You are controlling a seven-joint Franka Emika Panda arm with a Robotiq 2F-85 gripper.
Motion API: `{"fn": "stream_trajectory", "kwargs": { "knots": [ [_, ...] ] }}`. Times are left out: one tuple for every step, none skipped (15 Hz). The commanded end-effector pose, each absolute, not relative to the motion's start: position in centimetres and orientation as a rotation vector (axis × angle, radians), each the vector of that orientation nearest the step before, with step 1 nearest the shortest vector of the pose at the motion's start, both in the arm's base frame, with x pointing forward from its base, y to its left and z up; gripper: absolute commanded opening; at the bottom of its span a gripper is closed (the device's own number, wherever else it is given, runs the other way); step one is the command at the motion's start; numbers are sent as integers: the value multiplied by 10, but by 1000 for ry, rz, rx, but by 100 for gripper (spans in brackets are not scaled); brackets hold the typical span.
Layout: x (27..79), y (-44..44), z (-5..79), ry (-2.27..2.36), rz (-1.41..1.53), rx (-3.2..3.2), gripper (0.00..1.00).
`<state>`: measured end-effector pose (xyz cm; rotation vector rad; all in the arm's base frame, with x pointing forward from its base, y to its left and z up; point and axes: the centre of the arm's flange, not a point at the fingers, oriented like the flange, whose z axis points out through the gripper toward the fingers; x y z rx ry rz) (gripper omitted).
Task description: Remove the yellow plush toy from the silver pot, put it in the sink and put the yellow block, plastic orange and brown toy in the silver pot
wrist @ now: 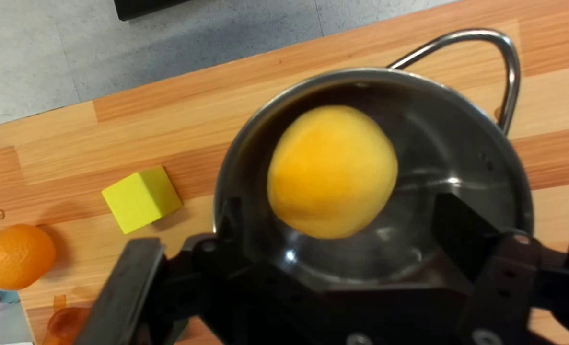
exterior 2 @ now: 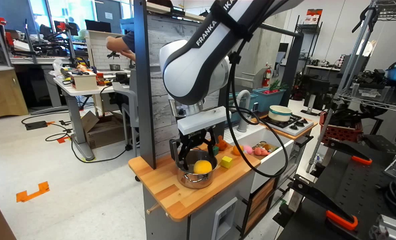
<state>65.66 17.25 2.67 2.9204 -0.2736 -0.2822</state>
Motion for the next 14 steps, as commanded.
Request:
{"fn": "stream_trajectory", "kwargs": {
  "knots": [
    [658, 178, 23, -281, -313, 2917, 100],
    [658, 178, 21, -280, -319, 2915, 100],
    [657, 176, 19, -276, -322, 2912, 100],
    [657, 175, 17, -277, -322, 2908, 75],
    [656, 178, 17, -270, -327, 2909, 72],
    [656, 180, 17, -267, -328, 2906, 65],
    [656, 181, 17, -267, -329, 2906, 58],
    [656, 181, 18, -265, -325, 2904, 49],
    [656, 182, 18, -265, -326, 2906, 42],
    [656, 181, 18, -267, -323, 2906, 34],
    [656, 182, 20, -268, -318, 2907, 27],
    [657, 182, 25, -272, -310, 2911, 20],
    [658, 182, 34, -276, -296, 2919, 15],
    [658, 181, 47, -279, -279, 2933, 8]
  ]
}}
